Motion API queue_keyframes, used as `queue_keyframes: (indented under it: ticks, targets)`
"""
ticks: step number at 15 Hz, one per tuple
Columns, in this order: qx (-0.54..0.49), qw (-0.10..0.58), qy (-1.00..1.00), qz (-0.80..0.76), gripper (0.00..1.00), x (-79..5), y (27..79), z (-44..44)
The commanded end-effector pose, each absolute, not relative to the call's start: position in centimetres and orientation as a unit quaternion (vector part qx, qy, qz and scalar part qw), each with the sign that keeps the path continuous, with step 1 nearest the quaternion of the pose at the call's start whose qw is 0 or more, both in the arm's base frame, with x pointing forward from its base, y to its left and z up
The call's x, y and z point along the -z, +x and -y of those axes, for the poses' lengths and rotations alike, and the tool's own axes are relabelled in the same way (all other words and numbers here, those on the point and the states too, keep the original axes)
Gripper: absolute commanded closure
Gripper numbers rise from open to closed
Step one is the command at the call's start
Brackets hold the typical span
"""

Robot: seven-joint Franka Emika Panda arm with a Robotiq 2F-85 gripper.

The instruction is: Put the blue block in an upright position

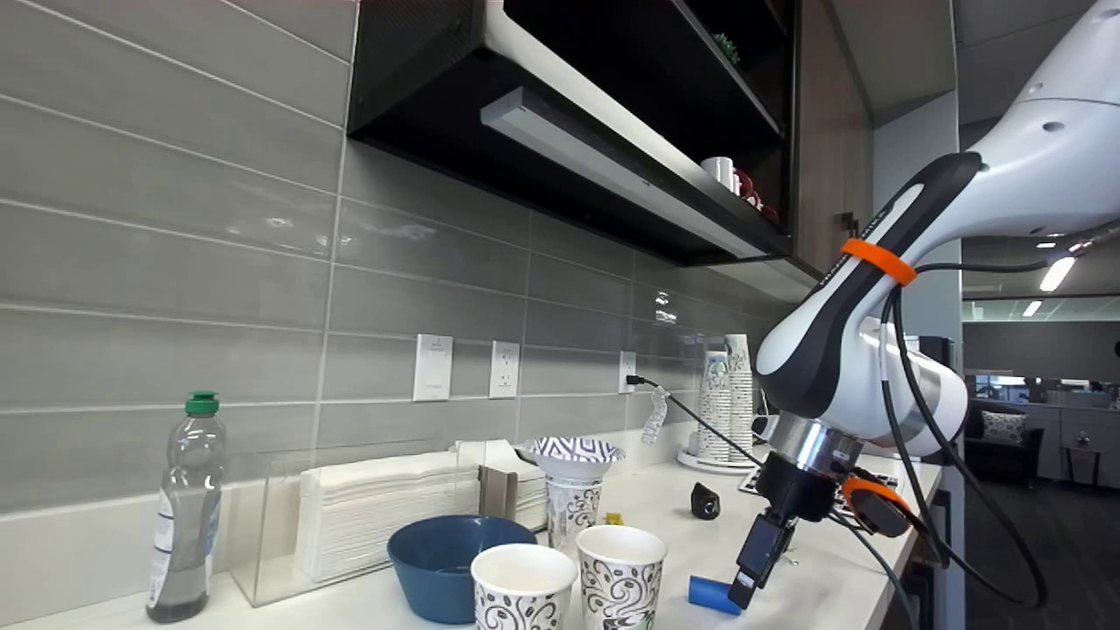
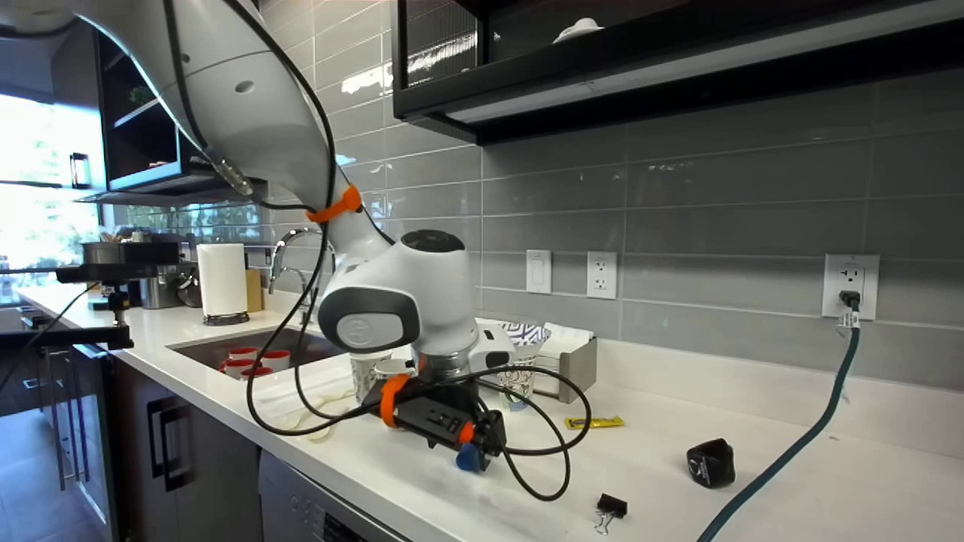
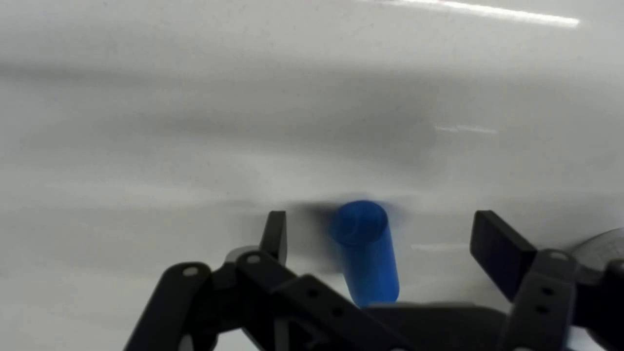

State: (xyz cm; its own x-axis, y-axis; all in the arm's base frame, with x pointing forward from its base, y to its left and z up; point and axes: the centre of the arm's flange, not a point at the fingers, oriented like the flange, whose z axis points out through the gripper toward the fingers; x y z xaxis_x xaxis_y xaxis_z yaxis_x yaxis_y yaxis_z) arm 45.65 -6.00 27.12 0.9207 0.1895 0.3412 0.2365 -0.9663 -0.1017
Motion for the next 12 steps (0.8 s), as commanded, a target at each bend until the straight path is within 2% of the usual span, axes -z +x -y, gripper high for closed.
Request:
queue_keyframes:
  ticks: [1,3,9,12]
  targets:
    - [0.179,0.069,-0.975,0.115,0.33,-26.2,46.7,6.5]
    - [0.182,0.070,-0.974,0.117,0.50,-26.2,46.9,6.6]
    - [0.186,0.069,-0.973,0.118,0.91,-25.9,47.4,6.9]
    - [0.185,0.064,-0.973,0.125,0.92,-27.3,46.9,6.5]
